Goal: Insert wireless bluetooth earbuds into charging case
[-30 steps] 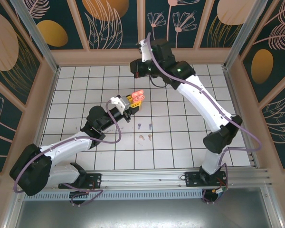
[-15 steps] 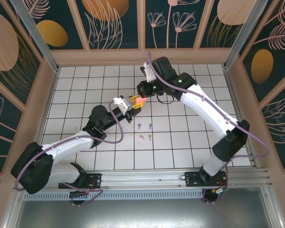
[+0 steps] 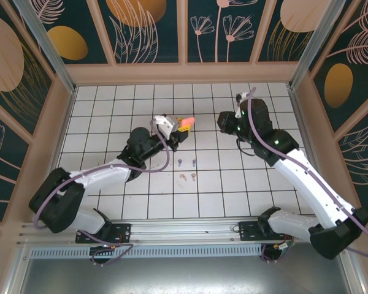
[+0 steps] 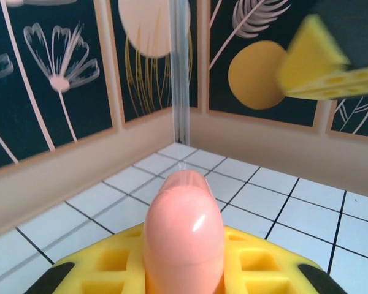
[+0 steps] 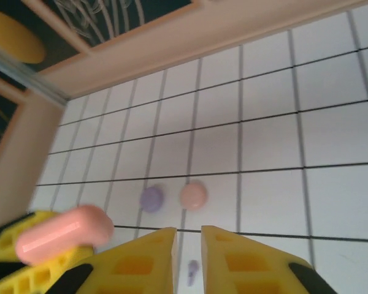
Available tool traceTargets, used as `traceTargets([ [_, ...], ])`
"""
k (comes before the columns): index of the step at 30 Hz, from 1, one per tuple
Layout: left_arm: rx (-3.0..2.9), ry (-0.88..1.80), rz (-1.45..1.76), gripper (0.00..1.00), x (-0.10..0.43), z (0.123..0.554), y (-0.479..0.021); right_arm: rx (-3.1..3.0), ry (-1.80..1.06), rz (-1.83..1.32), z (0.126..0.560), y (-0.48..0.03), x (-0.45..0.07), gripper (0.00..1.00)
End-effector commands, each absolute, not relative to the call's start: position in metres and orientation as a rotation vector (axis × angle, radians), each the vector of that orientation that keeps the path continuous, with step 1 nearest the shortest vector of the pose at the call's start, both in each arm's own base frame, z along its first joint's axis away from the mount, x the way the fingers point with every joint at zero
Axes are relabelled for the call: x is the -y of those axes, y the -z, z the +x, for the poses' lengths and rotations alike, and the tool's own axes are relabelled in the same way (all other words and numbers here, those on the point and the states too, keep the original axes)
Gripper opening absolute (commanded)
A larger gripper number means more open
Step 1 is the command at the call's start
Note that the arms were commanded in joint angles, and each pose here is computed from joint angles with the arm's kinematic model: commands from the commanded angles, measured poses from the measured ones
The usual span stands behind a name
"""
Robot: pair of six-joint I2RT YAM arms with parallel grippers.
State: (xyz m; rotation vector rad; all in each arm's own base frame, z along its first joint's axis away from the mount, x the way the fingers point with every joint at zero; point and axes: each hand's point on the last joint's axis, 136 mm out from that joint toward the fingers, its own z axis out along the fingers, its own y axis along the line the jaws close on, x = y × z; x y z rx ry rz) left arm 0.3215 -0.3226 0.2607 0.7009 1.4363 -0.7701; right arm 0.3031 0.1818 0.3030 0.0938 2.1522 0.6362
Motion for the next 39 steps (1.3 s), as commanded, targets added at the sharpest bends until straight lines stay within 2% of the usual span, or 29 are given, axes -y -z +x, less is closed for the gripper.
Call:
traceTargets([
  [1, -1.599, 0.855, 0.575, 0.0, 0.334, 0.347, -0.24, -2.107, -0.609, 0.207, 0.304, -0.29, -0.166, 0.25],
  [6, -1.872, 0.941, 0.455, 0.0, 0.36, 0.378, -0.182, -2.125, -0.575, 0.251, 0.296, -0.263, -0.153, 0.53],
  [11, -2.036, 1.073, 0.36, 0.0, 0.388, 0.394, -0.147, -2.145, -0.56, 0.233, 0.296, -0.25, -0.152, 0.67],
  [15, -2.129, 1.184, 0.297, 0.0, 0.409, 0.401, -0.125, -2.144, -0.535, 0.21, 0.299, -0.251, -0.151, 0.73],
  [20, -2.24, 1.188, 0.258, 0.01, 0.425, 0.407, -0.094, -2.112, -0.48, 0.208, 0.305, -0.262, -0.144, 0.81],
  [30, -2.385, 1.12, 0.223, 0.17, 0.431, 0.413, -0.049, -2.044, -0.524, 0.204, 0.311, -0.293, -0.144, 0.88],
  [33, -2.42, 1.088, 0.223, 0.2, 0.429, 0.414, -0.04, -2.057, -0.541, 0.21, 0.313, -0.296, -0.143, 0.93],
  [34, -2.436, 1.069, 0.222, 0.22, 0.428, 0.414, -0.036, -2.06, -0.528, 0.229, 0.314, -0.296, -0.14, 0.99],
  [39, -2.46, 1.014, 0.231, 0.32, 0.424, 0.414, -0.032, -2.035, -0.506, 0.275, 0.31, -0.303, -0.128, 0.99],
])
